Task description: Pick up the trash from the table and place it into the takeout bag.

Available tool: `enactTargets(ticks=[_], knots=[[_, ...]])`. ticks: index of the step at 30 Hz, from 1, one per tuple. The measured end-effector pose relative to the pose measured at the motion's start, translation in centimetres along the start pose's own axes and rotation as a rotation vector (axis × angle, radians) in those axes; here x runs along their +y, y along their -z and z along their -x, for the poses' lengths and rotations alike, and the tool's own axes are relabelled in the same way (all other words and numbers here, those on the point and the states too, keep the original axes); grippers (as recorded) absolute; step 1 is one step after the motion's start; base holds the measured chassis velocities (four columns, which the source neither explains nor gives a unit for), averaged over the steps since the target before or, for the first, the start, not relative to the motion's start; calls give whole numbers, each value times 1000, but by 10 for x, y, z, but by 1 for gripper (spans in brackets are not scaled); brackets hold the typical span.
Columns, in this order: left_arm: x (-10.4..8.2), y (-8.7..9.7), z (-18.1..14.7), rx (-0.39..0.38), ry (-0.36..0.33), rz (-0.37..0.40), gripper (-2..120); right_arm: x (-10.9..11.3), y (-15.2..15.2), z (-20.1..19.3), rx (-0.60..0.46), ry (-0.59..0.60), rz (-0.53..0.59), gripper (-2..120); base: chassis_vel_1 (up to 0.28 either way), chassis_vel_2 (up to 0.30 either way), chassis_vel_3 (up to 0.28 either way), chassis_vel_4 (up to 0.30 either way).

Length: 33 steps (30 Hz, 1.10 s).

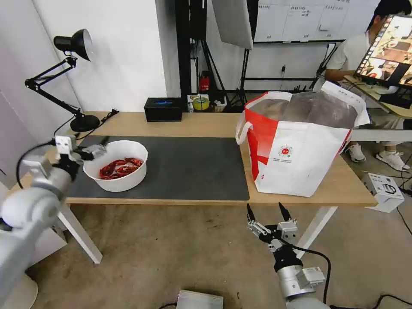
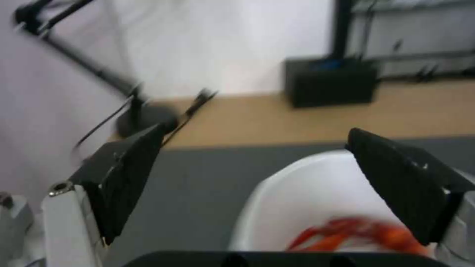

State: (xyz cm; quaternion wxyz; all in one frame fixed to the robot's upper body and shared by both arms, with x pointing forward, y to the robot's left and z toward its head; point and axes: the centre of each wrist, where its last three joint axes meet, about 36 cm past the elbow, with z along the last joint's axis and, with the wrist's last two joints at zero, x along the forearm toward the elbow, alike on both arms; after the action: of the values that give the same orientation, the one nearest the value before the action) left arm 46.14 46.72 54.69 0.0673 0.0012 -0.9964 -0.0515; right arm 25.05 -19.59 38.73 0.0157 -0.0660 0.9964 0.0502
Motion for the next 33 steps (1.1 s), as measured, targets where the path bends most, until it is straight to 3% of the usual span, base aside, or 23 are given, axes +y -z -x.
enactTargets(ticks=[3, 6, 16, 23, 33], knots=[[16, 7, 2, 68, 1, 10, 100, 0, 0, 0, 0, 0, 0, 100, 0, 0, 0, 0], [28, 23, 9, 171, -23, -47, 100, 0, 0, 0, 0, 0, 0, 100, 0, 0, 0, 0], [35, 44, 31, 349, -85, -117, 100, 0, 0, 0, 0, 0, 0, 100, 0, 0, 0, 0], [33, 45, 49, 390, -109, -122, 100, 0, 0, 0, 0, 0, 0, 100, 0, 0, 0, 0], [33, 31, 58, 421, -114, -122, 100, 0, 0, 0, 0, 0, 0, 100, 0, 0, 0, 0]])
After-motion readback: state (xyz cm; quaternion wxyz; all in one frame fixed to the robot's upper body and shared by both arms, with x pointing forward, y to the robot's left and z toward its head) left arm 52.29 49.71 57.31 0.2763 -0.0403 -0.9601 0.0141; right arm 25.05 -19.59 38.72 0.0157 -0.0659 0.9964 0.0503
